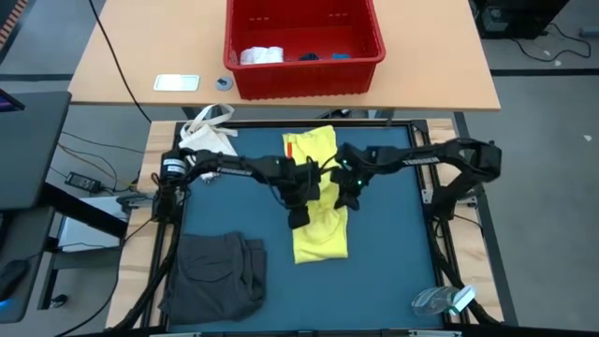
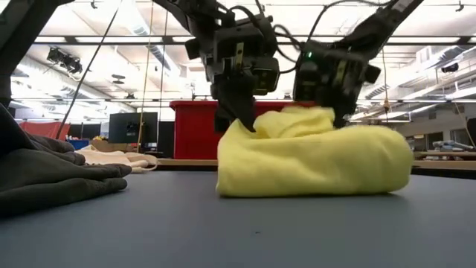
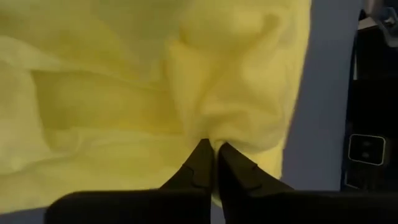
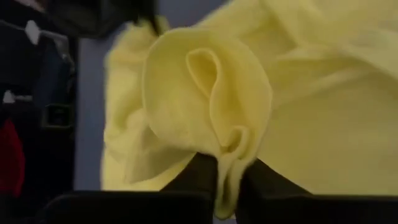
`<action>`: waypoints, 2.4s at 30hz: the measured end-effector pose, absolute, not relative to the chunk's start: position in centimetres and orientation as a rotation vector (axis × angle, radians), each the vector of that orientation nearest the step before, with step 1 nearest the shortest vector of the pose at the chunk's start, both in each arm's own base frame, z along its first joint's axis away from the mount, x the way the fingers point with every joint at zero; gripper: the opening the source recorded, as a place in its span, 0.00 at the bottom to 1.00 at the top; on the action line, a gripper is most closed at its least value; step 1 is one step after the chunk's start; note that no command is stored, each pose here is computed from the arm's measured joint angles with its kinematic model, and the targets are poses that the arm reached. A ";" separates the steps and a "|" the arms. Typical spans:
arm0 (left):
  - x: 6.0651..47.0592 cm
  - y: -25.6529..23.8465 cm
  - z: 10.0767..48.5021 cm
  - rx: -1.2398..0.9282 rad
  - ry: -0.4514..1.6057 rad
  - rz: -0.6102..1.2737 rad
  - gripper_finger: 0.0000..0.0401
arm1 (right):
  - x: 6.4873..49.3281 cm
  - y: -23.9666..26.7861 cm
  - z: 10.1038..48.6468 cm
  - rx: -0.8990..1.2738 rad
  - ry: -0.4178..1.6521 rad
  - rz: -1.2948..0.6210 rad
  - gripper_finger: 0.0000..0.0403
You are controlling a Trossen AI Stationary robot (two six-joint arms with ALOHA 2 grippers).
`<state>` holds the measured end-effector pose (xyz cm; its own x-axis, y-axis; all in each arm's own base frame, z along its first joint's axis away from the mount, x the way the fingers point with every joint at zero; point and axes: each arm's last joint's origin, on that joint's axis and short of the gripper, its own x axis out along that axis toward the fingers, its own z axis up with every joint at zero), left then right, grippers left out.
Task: Fold laundry
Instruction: Fold the yellow shirt
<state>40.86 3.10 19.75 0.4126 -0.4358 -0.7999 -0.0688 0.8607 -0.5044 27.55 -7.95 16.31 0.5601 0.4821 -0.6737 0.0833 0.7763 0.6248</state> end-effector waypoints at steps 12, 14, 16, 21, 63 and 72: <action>38.8 7.7 19.4 -0.574 1.245 -0.114 0.30 | 27.2 -10.4 16.1 0.837 0.999 -0.093 0.48; 38.3 8.5 20.1 -0.585 1.231 -0.120 0.35 | 26.8 -10.3 17.1 0.856 0.985 -0.142 0.48; 37.9 8.8 21.4 -0.584 1.182 -0.153 0.38 | 26.5 -9.7 18.3 0.852 0.960 -0.136 0.47; 37.1 7.7 25.5 -0.475 1.036 -0.235 0.38 | 26.0 -7.6 20.8 0.843 0.916 -0.072 0.47; 39.5 4.8 23.2 -0.249 1.058 0.033 0.35 | 26.0 2.8 19.9 0.163 1.017 0.007 0.44; 38.5 -3.8 20.3 -0.236 0.989 -0.047 0.35 | 25.7 8.8 20.1 -0.116 0.853 0.245 0.45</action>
<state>38.47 -3.83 20.26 0.5510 -0.1461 -0.8216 -0.0677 0.9735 -0.2185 25.70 8.82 20.15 0.6319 0.1675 -0.7567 -0.2597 0.9657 -0.0032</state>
